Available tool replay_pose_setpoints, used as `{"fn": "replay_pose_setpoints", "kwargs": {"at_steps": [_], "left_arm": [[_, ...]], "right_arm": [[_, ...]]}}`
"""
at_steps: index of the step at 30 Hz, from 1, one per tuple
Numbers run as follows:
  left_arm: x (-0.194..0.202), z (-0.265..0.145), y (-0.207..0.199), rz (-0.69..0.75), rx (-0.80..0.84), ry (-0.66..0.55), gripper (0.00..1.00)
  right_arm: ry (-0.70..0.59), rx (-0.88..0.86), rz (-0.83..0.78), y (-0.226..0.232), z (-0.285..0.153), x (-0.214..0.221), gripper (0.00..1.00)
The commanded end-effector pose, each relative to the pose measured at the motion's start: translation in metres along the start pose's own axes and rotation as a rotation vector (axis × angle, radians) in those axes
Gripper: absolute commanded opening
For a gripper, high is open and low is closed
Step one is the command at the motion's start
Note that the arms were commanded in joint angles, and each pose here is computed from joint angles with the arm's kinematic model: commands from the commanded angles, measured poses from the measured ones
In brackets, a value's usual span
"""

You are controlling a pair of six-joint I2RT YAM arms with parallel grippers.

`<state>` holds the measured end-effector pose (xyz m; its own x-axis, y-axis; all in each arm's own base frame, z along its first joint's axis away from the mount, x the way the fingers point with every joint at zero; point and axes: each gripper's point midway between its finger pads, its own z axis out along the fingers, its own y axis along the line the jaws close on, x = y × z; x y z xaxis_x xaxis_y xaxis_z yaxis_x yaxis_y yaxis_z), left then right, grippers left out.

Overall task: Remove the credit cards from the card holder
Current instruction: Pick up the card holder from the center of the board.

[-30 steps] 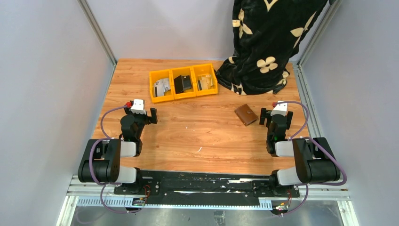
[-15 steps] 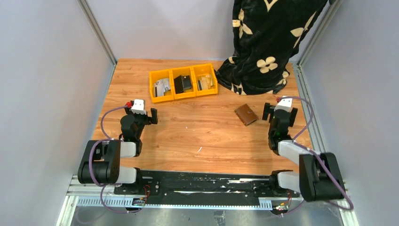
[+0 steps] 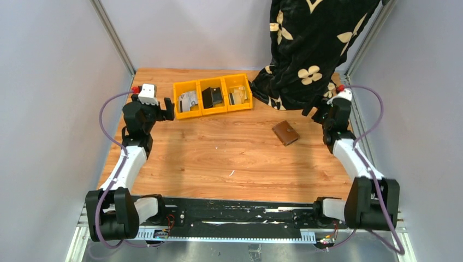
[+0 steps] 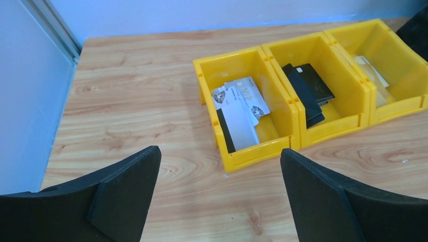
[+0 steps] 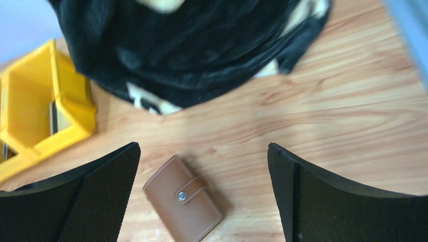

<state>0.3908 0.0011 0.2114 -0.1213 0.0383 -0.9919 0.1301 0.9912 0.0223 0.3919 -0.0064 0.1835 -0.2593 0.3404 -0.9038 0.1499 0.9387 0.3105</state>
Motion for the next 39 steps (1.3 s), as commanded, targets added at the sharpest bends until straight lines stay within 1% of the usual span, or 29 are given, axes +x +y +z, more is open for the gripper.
{"fn": "replay_pose_setpoints", "kwargs": {"at_steps": [1,6,7,11,15,19,23,27,31,36,39], "left_arm": [[0.010,-0.012,-0.004,-0.039,0.032,0.199,1.00],[-0.002,-0.022,0.002,-0.098,0.008,0.312,1.00],[-0.005,-0.024,0.001,-0.102,0.011,0.326,1.00],[-0.004,-0.034,-0.003,-0.118,0.032,0.388,1.00],[-0.008,-0.040,-0.007,-0.122,0.052,0.415,1.00],[-0.016,-0.047,-0.015,-0.121,0.094,0.435,1.00],[-0.026,-0.053,-0.022,-0.129,0.138,0.457,1.00],[-0.033,-0.060,-0.026,-0.128,0.158,0.464,1.00],[-0.039,-0.065,-0.030,-0.119,0.176,0.451,1.00],[-0.040,-0.070,-0.040,-0.135,0.227,0.449,1.00],[-0.040,-0.072,-0.045,-0.147,0.251,0.453,1.00]], "right_arm": [[0.335,-0.102,0.038,0.024,-0.001,0.058,1.00],[0.422,-0.120,-0.049,0.042,0.004,0.095,1.00],[0.466,-0.100,-0.060,0.039,0.004,0.106,1.00],[0.545,-0.105,-0.051,0.043,0.009,0.131,1.00],[0.632,-0.013,-0.141,0.037,0.008,0.155,1.00],[0.617,0.013,-0.200,0.038,0.005,0.169,1.00],[0.651,0.021,-0.240,0.042,0.001,0.185,1.00],[0.657,0.050,-0.301,0.047,-0.001,0.194,1.00],[0.664,0.103,-0.367,0.049,0.006,0.192,1.00],[0.664,0.097,-0.386,0.052,0.012,0.193,1.00],[0.678,0.087,-0.385,0.054,0.013,0.198,0.96]]}}
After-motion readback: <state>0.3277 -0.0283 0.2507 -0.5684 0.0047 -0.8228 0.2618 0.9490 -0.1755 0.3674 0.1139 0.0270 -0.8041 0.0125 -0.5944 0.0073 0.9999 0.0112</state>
